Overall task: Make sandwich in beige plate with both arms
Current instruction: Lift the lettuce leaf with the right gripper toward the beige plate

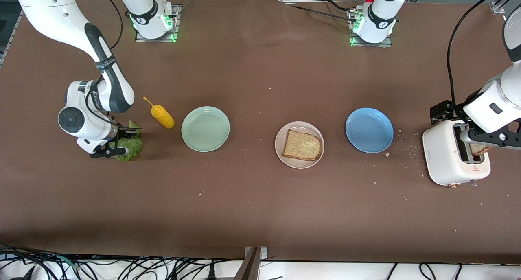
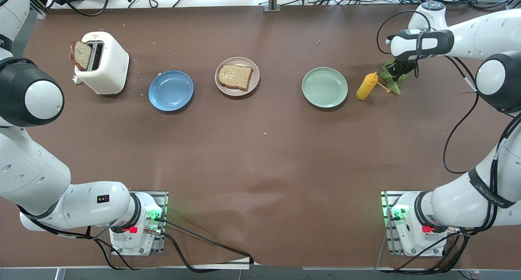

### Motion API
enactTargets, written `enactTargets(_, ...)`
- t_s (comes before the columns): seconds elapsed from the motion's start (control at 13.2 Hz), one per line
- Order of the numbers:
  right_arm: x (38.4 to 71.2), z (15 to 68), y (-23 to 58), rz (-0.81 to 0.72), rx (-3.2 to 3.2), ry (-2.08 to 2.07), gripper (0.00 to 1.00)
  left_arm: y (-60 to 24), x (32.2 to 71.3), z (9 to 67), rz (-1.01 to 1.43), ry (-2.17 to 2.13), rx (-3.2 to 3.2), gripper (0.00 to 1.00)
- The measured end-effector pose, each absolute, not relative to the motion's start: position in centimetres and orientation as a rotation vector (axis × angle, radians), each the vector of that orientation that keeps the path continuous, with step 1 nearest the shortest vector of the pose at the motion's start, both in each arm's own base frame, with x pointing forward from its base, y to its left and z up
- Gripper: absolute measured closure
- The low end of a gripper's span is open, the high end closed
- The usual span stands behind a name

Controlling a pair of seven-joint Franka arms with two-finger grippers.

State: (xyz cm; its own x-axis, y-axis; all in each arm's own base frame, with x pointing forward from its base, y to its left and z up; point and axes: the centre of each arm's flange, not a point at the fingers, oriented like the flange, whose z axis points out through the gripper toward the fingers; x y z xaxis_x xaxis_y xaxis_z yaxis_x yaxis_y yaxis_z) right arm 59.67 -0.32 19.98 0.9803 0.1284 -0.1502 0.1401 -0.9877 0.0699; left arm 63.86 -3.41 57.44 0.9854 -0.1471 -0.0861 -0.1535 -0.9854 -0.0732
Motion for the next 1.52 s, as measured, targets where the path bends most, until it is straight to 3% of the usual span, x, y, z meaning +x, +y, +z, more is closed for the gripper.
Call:
enactTargets(0.45,64.8,30.8,0.0,-0.269,3.006,0.232,0.99,-3.4,63.9,57.4,0.123,0.231,-3.051,0.00)
enactTargets(0.83,66.3,39.8,7.3,-0.310,3.020,0.309,0.99,-3.4,63.9,57.4,0.123,0.231,-3.051,0.00)
enactTargets(1.21,64.3,48.4,21.8,-0.230,3.178,0.070,0.99,-3.4,63.9,57.4,0.123,0.231,-3.051,0.00)
enactTargets(1.52,59.7,49.9,36.6,-0.168,3.308,-0.363,0.99,-3.4,63.9,57.4,0.123,0.231,-3.051,0.00)
